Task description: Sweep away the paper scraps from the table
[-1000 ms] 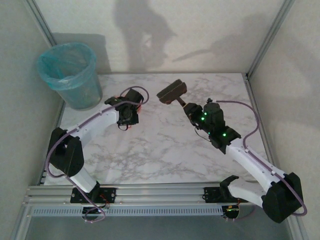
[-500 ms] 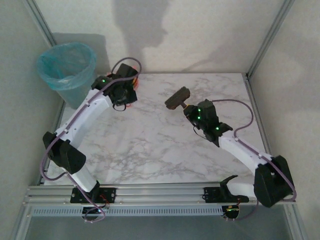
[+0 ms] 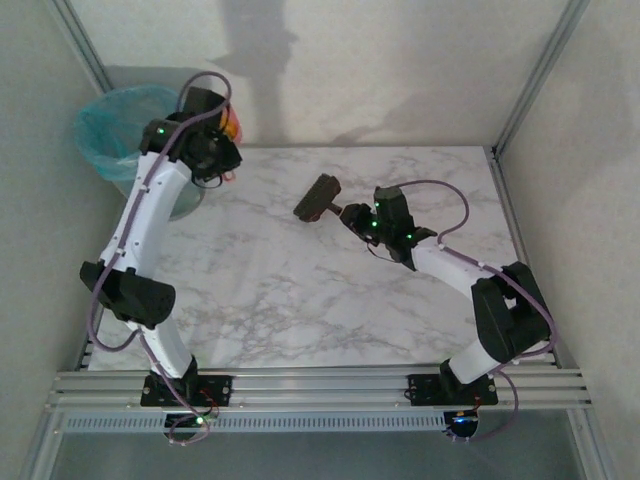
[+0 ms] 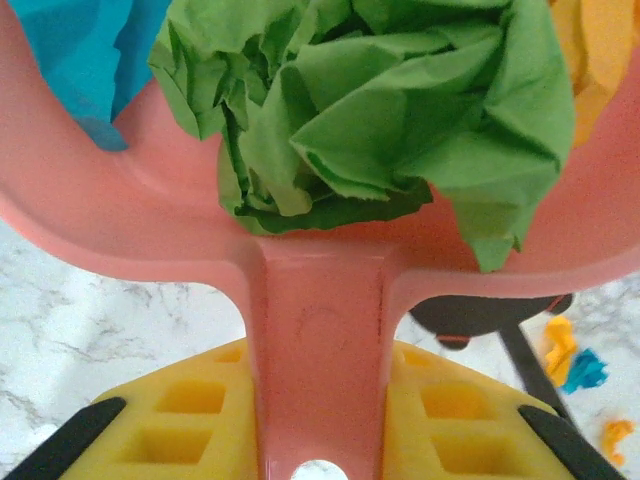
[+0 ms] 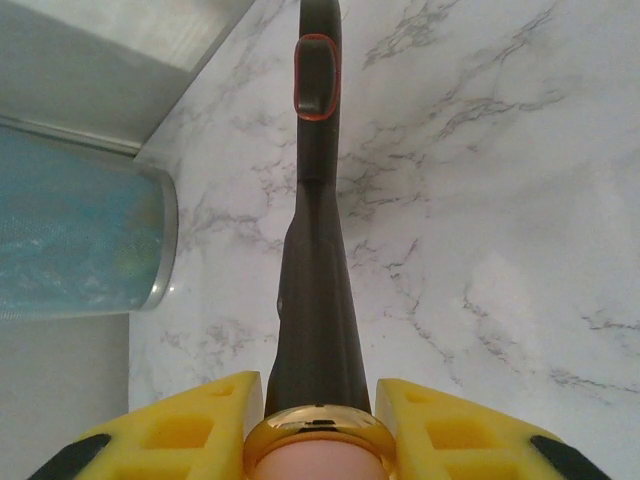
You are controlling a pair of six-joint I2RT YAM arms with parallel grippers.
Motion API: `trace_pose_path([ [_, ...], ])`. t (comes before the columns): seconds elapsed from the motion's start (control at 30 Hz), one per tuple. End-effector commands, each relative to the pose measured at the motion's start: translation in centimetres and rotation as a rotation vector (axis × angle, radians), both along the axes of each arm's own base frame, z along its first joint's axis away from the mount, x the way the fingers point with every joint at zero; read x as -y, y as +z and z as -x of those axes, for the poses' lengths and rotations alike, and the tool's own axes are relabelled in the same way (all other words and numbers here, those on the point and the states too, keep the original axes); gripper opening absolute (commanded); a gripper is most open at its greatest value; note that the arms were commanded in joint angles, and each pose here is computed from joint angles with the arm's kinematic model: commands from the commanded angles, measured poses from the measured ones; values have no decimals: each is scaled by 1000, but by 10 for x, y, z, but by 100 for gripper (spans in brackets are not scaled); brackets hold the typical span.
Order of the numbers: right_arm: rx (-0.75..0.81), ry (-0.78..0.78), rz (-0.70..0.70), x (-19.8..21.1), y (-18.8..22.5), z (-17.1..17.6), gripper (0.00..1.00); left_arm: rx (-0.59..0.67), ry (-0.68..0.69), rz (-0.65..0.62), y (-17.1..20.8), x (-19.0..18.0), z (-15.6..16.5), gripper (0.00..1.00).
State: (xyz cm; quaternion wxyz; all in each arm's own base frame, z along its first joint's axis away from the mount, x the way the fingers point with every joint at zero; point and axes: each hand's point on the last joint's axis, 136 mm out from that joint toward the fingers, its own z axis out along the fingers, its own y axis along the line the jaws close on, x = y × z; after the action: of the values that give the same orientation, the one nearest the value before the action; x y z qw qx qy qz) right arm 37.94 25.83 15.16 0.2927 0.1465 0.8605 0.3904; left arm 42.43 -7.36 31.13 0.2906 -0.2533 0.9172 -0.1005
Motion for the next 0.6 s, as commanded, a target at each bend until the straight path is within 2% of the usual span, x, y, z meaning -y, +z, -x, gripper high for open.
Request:
trace_pose_path([
  [0.0, 104, 60, -44, -20, 31, -11, 0, 20, 14, 125, 11, -7, -12, 0],
  [0.23, 98, 91, -39, -31, 28, -13, 0, 100, 9, 301, 35, -28, -41, 0],
  [0.57, 82, 113, -28, -39, 22, -14, 0, 216, 18, 458, 63, -39, -63, 0],
])
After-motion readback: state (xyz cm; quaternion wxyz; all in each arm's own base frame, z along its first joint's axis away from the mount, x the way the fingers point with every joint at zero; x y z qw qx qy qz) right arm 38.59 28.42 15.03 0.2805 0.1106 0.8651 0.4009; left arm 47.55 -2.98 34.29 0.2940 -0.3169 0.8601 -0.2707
